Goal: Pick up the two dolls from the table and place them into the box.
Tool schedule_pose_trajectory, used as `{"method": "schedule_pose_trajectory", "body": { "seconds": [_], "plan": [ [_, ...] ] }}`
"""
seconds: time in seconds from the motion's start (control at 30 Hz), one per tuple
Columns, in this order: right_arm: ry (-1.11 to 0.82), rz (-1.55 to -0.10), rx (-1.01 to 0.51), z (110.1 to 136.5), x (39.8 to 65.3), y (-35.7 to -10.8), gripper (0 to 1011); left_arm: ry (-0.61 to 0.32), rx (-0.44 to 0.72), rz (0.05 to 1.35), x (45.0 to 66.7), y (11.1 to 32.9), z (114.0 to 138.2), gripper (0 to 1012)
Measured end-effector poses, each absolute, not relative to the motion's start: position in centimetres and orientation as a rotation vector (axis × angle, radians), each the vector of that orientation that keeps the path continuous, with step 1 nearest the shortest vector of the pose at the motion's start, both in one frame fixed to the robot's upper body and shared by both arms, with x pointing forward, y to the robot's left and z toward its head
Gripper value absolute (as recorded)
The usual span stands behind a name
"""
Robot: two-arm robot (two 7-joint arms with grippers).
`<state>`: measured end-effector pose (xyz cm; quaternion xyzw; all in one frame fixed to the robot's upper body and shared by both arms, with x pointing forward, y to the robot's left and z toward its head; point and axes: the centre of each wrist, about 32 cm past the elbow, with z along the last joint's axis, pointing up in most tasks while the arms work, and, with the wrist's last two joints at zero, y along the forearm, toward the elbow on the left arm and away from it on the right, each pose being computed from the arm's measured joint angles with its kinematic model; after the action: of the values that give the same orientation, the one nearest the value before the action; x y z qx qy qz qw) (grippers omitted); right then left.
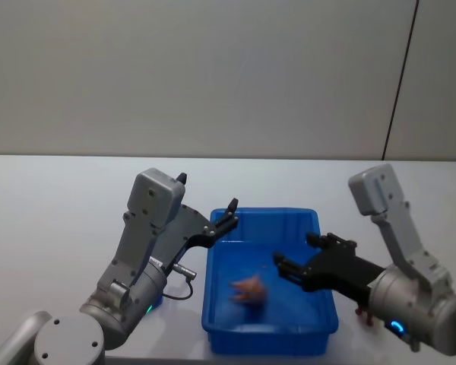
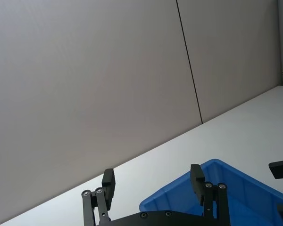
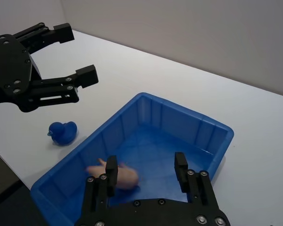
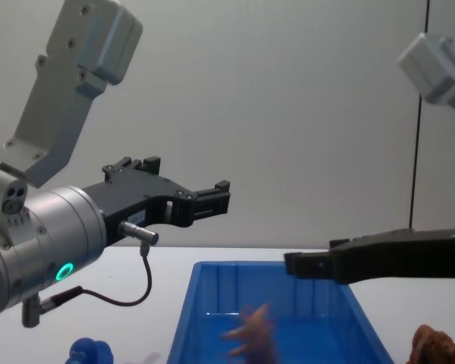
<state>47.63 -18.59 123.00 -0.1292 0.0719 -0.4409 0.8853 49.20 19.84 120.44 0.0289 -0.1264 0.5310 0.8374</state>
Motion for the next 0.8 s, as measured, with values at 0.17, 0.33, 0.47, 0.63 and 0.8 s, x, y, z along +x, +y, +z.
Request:
{"method": "schedule_pose_trajectory", "body": {
  "seconds": [0.17,0.33,0.47,0.63,0.8],
  "plan": [
    [0.137,-0.917,-0.273,122.9,47.6,-18.0,848,-0.268,0.061,1.124,49.2,19.8,120.4,1003],
    [0.124,-0.927,-0.263,122.9,47.6,-18.0,962,-0.268,0.061,1.124,49.2,19.8,120.4,1003],
    [0.118,-0.942,-0.25,122.9,47.5,-18.4,1001,-0.268,0.061,1.124,49.2,19.8,120.4,1003],
    [0.117,-0.965,-0.234,122.9,47.3,-19.5,1001,-0.268,0.061,1.124,49.2,19.8,120.4,1003],
    [0.121,-0.989,-0.226,122.8,47.1,-20.6,1001,-0.268,0.061,1.124,49.2,19.8,120.4,1003]
  ]
}}
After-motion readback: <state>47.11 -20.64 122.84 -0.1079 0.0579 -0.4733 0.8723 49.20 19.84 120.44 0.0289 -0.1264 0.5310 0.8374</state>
